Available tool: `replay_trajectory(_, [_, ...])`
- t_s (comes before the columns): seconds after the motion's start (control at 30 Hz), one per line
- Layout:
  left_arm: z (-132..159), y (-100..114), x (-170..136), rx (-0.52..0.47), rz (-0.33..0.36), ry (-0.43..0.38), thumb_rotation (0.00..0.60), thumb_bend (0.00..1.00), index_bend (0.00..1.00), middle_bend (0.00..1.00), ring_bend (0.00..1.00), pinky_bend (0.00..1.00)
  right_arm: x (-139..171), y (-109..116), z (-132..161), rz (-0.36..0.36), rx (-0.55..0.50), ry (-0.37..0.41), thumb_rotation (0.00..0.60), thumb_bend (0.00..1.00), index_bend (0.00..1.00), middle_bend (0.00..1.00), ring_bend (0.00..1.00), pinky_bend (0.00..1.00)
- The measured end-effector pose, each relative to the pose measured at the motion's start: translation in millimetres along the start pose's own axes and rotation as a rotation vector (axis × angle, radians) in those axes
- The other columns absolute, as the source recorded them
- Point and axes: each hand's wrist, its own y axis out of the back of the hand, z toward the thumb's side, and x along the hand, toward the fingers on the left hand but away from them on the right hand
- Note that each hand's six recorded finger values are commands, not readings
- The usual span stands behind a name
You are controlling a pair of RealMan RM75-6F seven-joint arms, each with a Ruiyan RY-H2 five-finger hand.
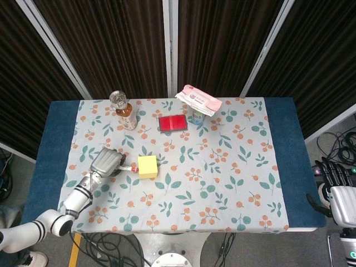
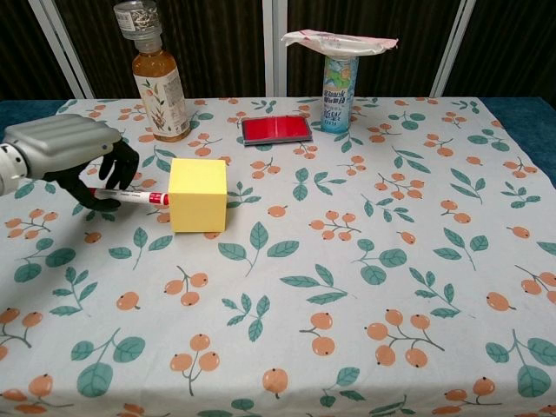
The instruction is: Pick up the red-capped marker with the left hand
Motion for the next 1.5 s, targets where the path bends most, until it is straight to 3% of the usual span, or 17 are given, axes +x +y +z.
replay_trajectory(0.3, [29,8,25,0.003,-0.009,-0.031,0.6,0.48,0.71,0.73,0.54,0.68,1,1,-2,-0.002,0.0,-0.003,0.6,0.2,0.0,0.02,0.0,0.0])
replay_trajectory(0.83, [12,4,15,-0.001,-0.06,0.046,0.6,0.49,0.71,0.73,0.54,0.69,-1,-2,-1,0.004,-0.009,0.012,0.6,0.2,0.0,0.02,0.0,0.0])
replay_trajectory(1.5, [75,22,67,-0.04,-0.064,-0.037,0.6,0.48,0.71,0.73,0.54,0.69,-1,-3,-2,0.021,-0.005,0.013,0.6,0.2,0.0,0.02,0.0,0.0])
